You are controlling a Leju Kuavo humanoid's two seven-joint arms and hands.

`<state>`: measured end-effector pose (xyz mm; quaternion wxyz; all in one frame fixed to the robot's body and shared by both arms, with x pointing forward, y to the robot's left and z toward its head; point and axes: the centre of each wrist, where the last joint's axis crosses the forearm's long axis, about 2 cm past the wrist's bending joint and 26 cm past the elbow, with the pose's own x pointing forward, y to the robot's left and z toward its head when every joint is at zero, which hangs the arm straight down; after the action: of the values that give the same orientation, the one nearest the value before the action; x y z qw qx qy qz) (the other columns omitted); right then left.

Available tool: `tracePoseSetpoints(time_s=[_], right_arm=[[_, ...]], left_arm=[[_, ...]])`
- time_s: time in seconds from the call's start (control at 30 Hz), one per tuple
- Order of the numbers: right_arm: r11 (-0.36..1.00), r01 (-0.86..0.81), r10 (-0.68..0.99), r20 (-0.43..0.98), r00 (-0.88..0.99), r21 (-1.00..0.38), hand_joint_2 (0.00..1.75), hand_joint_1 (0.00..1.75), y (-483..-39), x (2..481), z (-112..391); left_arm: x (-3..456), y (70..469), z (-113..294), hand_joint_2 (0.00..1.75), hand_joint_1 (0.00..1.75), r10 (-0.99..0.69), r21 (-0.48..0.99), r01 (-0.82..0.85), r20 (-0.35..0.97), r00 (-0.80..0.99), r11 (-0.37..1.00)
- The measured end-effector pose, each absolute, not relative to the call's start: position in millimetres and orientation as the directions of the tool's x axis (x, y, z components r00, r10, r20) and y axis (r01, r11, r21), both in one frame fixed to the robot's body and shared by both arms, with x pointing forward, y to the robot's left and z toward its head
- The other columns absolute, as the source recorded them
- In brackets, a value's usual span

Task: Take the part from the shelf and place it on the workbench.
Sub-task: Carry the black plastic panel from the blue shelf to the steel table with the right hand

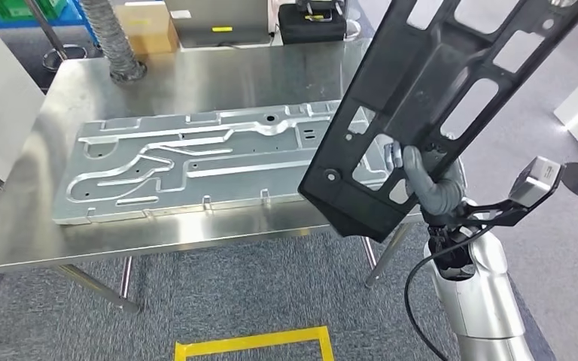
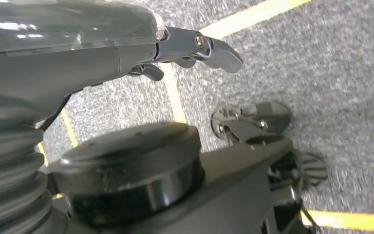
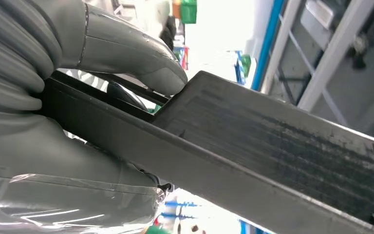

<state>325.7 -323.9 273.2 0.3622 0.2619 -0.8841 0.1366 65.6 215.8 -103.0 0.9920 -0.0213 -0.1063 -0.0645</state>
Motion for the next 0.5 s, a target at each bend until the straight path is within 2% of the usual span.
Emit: tracePoseSetpoints(time_s=[0.5], right_arm=[[0.813,-0.571,-0.317,0.737,-0.597,-0.112,1.75,1.75,-317,366,299]], left_arm=[[64,216,-103,1.75,0.0,-0.09,-0.021,0.096,0.213,0.973,0.995]])
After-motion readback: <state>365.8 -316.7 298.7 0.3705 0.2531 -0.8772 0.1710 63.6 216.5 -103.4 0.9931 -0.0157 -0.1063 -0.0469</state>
